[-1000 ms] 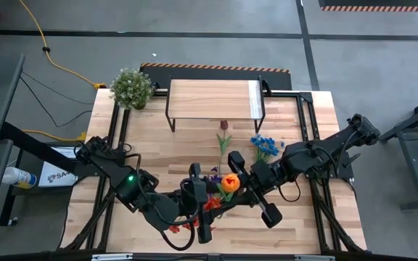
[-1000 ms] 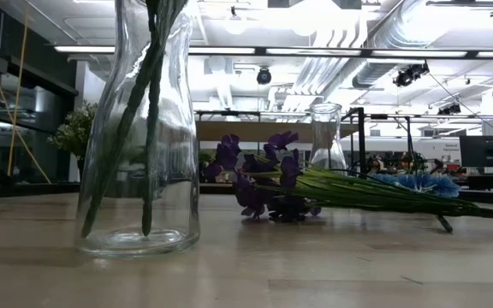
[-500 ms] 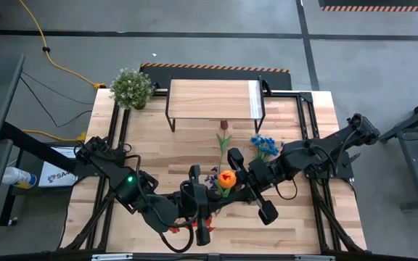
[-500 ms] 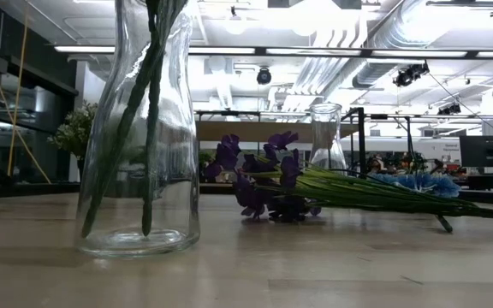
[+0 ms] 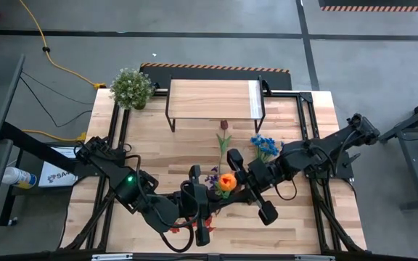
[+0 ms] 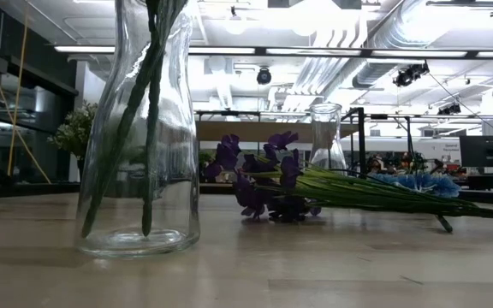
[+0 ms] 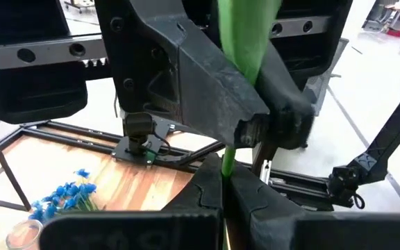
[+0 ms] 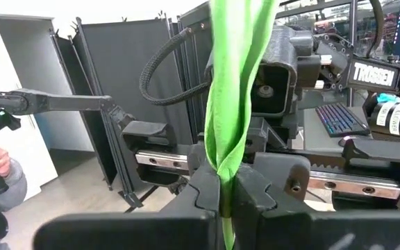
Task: Pick and place flowers into a vace then onto a shelf
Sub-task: Put the orange flower into the bottom transparent vase
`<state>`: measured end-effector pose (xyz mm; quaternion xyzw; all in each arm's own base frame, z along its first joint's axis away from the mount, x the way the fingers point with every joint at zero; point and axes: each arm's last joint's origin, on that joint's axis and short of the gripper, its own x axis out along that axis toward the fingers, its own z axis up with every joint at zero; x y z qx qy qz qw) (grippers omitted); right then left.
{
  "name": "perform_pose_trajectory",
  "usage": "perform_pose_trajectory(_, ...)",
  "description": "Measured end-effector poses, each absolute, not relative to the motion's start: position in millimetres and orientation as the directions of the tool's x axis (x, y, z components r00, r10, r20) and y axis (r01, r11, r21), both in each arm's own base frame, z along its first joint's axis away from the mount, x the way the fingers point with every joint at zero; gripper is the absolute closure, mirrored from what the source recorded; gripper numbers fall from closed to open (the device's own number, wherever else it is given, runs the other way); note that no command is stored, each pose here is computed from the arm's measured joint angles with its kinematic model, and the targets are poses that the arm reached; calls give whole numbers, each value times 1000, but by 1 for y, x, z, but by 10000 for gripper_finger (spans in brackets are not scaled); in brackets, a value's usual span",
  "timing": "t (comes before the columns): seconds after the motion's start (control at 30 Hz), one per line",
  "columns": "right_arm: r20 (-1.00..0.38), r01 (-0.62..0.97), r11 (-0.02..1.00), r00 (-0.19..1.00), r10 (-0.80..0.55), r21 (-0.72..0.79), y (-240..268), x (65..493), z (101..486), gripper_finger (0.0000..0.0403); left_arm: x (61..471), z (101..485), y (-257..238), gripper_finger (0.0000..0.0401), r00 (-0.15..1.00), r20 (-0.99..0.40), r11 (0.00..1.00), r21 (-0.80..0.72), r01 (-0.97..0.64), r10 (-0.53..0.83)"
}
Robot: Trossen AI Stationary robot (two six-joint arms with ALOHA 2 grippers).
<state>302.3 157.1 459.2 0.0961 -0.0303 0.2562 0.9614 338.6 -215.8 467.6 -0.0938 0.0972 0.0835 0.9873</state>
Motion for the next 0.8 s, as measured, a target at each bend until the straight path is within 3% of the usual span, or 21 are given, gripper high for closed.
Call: perform_pose_trajectory(0.8,61,-514,839,857,512,177,148,281,469,266,339,468,-215,371,966,-204,966,-169,-195,159)
